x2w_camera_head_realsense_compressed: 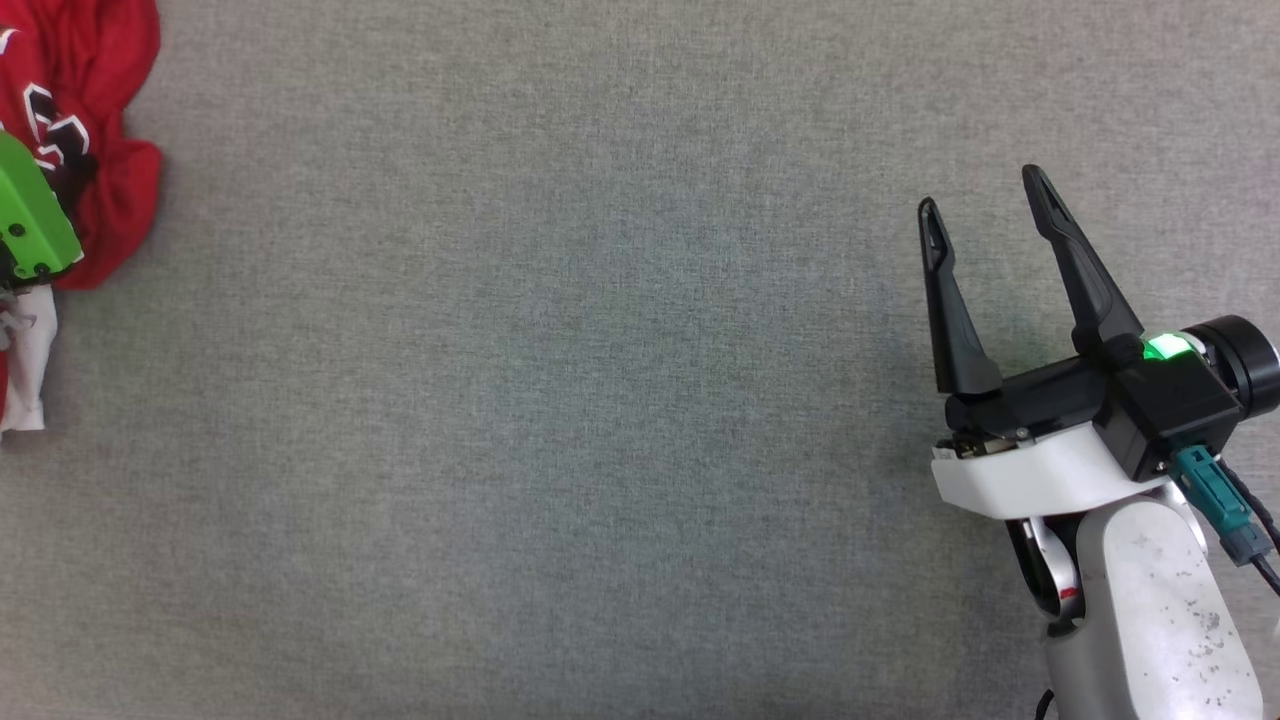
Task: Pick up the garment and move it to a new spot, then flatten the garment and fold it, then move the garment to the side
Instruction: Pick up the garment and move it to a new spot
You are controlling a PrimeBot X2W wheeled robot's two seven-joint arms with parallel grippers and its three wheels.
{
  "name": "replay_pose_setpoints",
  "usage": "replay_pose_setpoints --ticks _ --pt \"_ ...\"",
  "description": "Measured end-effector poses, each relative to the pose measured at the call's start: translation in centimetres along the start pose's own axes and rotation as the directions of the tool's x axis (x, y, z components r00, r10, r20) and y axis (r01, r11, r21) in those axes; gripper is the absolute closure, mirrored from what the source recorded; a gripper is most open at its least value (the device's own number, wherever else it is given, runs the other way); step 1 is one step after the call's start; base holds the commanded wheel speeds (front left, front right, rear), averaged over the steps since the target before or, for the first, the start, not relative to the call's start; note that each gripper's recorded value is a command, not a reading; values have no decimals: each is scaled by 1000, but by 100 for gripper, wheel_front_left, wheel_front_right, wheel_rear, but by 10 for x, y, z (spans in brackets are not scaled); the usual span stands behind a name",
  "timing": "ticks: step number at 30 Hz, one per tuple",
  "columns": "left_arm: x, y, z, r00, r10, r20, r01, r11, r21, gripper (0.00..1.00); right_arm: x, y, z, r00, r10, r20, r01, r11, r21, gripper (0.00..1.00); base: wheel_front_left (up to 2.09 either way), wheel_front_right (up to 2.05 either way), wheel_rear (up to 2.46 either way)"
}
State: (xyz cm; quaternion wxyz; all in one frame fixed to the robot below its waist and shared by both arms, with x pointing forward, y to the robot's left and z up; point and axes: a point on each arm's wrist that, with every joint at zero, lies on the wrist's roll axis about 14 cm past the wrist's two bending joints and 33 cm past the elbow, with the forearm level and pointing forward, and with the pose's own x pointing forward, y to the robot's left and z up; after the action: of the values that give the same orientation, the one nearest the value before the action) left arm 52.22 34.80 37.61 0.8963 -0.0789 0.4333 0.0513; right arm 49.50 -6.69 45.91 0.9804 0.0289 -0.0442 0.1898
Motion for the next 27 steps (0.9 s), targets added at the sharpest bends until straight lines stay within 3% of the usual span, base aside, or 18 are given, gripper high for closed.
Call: replay_pose_setpoints --ticks 5,11,14,19,23,27 --pt "-18 -5 25 989 -7 150 -2 998 61 100 -2 1 14 1000 0 24 0 1000 -12 0 0 0 0" --pt "-53 -14 46 943 -45 331 14 995 96 100 -14 2 36 999 -11 51 12 1000 -16 0 0 0 0" --pt "-80 -21 67 888 -72 455 22 993 116 100 -25 1 47 998 -26 58 27 999 -20 0 0 0 0" --pt "-121 -48 85 794 -163 585 24 971 237 100 -42 0 69 995 -48 92 49 999 -15 0 0 0 0" --pt "-149 -78 82 733 -263 628 47 940 339 100 -56 0 91 989 -61 133 63 998 -17 0 0 0 0" --pt "-182 -115 95 637 -369 677 76 904 421 100 -71 -1 108 983 -78 167 83 996 -25 0 0 0 0"
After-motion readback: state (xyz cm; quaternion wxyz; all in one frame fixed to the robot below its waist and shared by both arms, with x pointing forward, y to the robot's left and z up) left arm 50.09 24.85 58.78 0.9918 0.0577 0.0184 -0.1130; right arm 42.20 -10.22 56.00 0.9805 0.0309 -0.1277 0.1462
